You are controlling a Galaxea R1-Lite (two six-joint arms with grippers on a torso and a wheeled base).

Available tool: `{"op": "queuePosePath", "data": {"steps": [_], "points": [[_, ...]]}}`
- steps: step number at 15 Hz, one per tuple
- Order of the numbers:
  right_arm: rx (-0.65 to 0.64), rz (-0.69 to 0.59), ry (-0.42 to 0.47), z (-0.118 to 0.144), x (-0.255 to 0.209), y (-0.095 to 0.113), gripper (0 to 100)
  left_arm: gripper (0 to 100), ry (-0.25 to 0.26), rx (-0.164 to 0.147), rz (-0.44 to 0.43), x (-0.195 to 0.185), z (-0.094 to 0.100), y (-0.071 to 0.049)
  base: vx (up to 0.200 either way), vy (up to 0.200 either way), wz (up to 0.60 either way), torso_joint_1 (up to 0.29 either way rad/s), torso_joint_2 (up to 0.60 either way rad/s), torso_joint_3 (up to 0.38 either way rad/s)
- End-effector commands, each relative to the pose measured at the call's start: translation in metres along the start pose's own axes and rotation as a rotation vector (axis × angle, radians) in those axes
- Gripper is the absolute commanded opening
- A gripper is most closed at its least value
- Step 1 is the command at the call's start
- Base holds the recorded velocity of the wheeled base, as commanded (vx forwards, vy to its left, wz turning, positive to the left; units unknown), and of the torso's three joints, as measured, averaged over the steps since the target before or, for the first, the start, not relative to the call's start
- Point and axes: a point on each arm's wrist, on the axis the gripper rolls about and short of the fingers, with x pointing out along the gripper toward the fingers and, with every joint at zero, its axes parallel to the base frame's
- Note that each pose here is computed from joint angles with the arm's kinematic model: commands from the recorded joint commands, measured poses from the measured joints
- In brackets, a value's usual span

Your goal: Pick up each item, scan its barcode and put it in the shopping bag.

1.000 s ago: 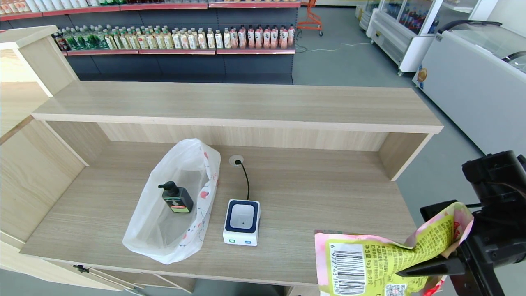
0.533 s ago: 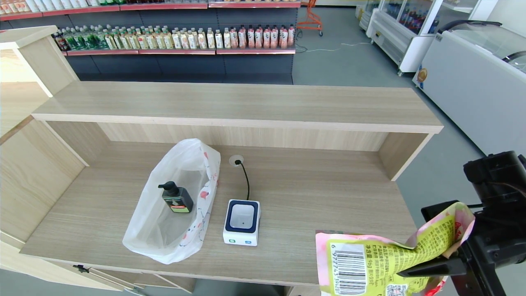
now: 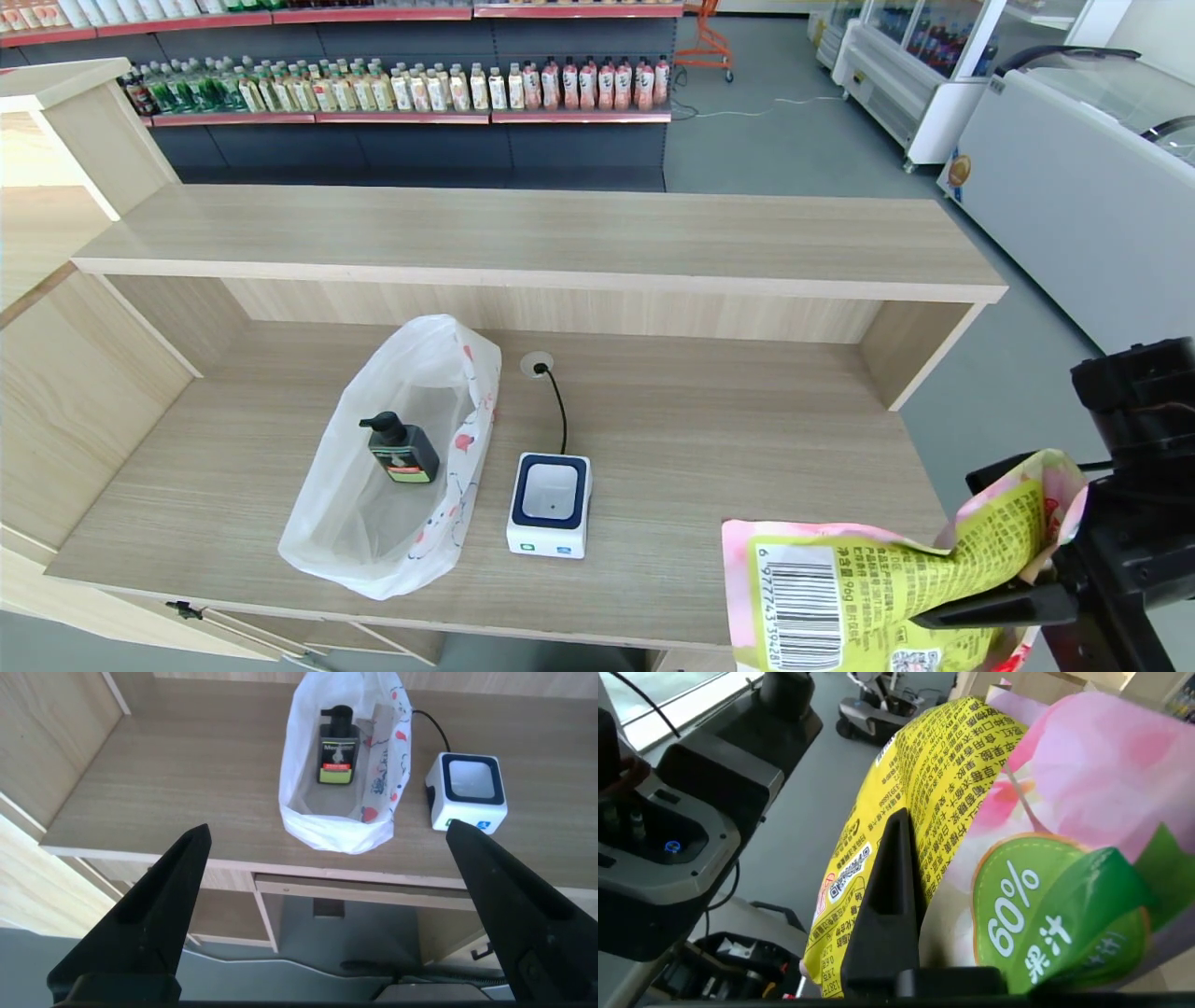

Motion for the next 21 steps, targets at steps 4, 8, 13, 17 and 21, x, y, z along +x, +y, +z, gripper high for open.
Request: {"op": "queuePosePath", "data": {"steps": [4,8,13,17,21], "points": [[0.190,-0.270,0.141,0.051,-0.047,0.016,0,100,0.000,0.000,0.000,0.000,0.000,0.000,0.000,0.000,0.00,0.000,0.00,0.000],[0.586,-0.582,0.278,0.062,-0.070,0.028,0,100,0.000,-0.001,0.000,0.000,0.000,0.000,0.000,0.000,0.00,0.000,0.00,0.000],[1.088,-1.101,0.490,0.055,-0.062,0.012,0,100,0.000,0.000,0.000,0.000,0.000,0.000,0.000,0.000,0.00,0.000,0.00,0.000],[1.535,-1.515,0.547,0.038,-0.028,-0.019,0,100,0.000,-0.001,0.000,0.000,0.000,0.000,0.000,0.000,0.00,0.000,0.00,0.000],[2.055,-1.450,0.510,0.060,0.012,-0.052,0,100,0.000,0.000,0.000,0.000,0.000,0.000,0.000,0.000,0.00,0.000,0.00,0.000]]}}
